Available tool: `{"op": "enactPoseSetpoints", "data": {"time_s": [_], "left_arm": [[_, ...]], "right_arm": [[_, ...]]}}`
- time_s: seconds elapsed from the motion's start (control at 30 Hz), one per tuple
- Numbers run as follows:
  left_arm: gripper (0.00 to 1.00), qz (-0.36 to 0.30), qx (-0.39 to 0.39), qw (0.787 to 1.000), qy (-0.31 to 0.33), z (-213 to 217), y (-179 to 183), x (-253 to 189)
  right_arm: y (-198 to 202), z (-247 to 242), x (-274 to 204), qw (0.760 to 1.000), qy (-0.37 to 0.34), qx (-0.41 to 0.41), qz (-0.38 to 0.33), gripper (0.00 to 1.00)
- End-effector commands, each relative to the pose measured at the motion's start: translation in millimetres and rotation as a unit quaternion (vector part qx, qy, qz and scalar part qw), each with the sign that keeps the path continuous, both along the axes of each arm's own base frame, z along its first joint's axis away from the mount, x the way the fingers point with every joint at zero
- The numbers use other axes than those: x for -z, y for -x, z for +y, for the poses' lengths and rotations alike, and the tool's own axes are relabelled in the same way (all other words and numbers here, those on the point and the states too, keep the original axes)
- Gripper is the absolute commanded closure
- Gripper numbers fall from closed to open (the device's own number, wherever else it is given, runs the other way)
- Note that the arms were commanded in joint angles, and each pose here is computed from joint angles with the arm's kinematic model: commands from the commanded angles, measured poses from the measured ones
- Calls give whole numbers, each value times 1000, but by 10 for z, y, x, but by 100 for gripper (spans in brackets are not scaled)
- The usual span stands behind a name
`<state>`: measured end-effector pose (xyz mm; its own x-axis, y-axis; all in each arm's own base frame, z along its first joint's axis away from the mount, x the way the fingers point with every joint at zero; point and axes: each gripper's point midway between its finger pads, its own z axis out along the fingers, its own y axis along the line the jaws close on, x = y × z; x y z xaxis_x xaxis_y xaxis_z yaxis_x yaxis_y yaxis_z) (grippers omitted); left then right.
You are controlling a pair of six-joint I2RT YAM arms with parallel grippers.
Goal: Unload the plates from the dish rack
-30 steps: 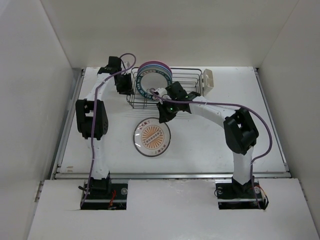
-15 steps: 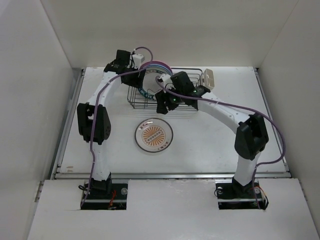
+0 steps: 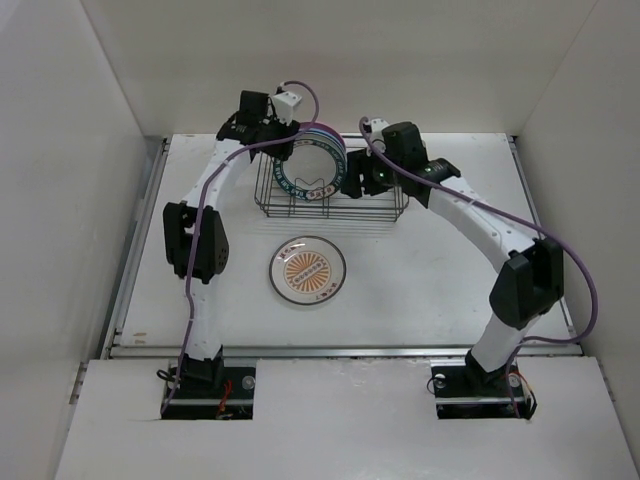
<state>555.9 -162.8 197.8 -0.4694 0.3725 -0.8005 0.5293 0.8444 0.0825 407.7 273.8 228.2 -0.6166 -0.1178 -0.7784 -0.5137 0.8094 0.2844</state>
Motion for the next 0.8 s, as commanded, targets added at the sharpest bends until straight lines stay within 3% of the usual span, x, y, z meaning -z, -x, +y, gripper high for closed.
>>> {"op": "enactPoseSetpoints", "data": {"time_s": [0.0,0.1,0.3,0.43,0.47,0.5,0.77], "left_arm": [[51,-20,30,999,15,-140,-105,-77],[58,-4,36,999,22,-176,-73,-12],[62,13,26,999,31,-179,-29,22],[80,17,26,999,30,-176,-17,61],[86,16,22,999,28,-162,-24,63],[99,16,22,999,28,-161,-24,63],[99,-12,4,1000,-2,-31,-73,-92]], "right_arm": [[-92,-160,-229,998,-15,47,-31,31],[-174,-400,-357,993,-11,104,-47,30],[-258,-933,-259,970,19,239,-37,27],[-233,-1090,-133,957,31,288,-25,27],[-226,-1173,-61,952,39,302,-18,27],[-225,-1174,-60,952,39,302,-18,27],[-189,-1280,183,941,62,331,5,27]]}}
